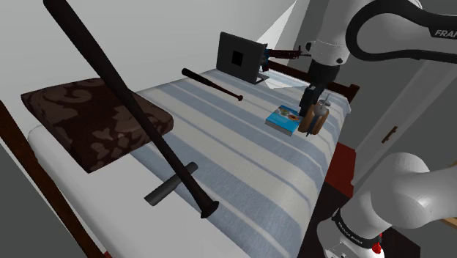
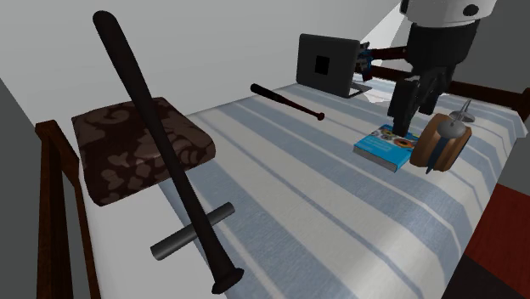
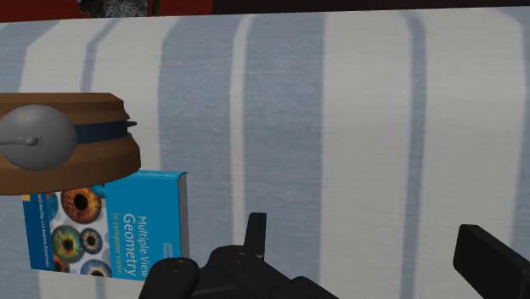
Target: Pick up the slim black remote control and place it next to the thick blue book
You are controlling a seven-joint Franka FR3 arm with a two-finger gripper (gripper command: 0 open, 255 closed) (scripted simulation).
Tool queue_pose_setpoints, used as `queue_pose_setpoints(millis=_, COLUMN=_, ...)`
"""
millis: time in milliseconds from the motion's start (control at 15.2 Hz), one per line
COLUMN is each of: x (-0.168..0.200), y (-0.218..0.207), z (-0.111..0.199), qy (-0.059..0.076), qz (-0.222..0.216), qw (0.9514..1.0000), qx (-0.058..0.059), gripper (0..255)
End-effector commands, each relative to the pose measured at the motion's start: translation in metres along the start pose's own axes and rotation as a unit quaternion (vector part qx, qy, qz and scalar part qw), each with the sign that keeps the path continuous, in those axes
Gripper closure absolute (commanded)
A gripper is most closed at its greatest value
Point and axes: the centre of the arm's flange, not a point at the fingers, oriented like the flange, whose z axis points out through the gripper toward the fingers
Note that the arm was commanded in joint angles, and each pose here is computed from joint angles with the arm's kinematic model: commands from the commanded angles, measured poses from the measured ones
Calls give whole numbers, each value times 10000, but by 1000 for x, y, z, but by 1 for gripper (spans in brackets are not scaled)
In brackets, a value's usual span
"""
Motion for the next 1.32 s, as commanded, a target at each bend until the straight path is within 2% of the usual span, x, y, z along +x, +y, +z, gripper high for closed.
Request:
queue_pose_setpoints(millis=0, x=0, y=0, z=0, qy=0, qz=0, qw=10000, qx=0, gripper=0)
queue_pose_setpoints(millis=264, x=-3, y=-46, z=19, qy=-32, qz=798, qw=9968, qx=99, gripper=0)
queue_pose_setpoints(millis=396, x=-1, y=-69, z=27, qy=-48, qz=1195, qw=9927, qx=148, gripper=0)
queue_pose_setpoints(millis=594, x=4, y=-104, z=40, qy=-71, qz=1787, qw=9836, qx=221, gripper=0)
queue_pose_setpoints(millis=726, x=10, y=-127, z=49, qy=-87, qz=2179, qw=9756, qx=270, gripper=0)
queue_pose_setpoints(millis=924, x=23, y=-160, z=61, qy=-110, qz=2759, qw=9605, qx=341, gripper=0)
queue_pose_setpoints(millis=1056, x=33, y=-181, z=69, qy=-125, qz=3140, qw=9485, qx=389, gripper=0)
queue_pose_setpoints(millis=1254, x=52, y=-211, z=80, qy=-148, qz=3702, qw=9277, qx=458, gripper=0)
